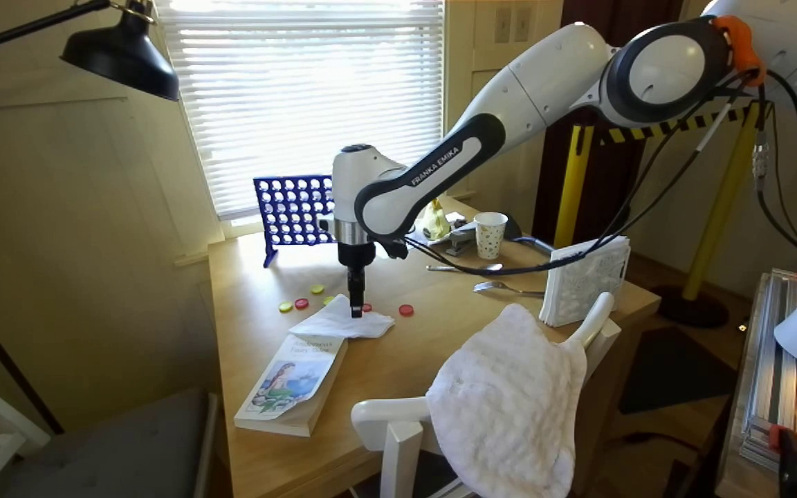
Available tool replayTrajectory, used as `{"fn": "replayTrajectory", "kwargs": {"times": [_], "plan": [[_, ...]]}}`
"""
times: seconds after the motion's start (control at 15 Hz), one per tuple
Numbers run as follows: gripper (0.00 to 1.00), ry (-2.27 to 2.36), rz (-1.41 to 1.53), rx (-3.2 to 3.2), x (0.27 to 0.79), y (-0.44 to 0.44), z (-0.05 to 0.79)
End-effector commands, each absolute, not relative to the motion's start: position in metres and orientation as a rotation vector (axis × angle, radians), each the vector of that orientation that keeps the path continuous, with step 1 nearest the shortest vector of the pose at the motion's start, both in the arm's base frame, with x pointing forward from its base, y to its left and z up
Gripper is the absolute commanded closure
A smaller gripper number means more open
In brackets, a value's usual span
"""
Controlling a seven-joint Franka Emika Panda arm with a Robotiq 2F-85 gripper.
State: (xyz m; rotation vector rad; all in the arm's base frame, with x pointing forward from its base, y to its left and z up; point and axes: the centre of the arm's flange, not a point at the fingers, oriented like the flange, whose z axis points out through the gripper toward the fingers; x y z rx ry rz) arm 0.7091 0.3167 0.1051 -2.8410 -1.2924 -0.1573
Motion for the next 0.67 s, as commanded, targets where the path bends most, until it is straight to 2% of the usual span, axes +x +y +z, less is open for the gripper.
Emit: {"fn": "replayTrajectory", "kwargs": {"times": [0.0,0.6], "plan": [[0.00,-1.154,-0.204,-2.909,0.696,0.307,0.106],[0.00,-1.016,-0.236,-2.907,0.700,0.289,0.099]]}}
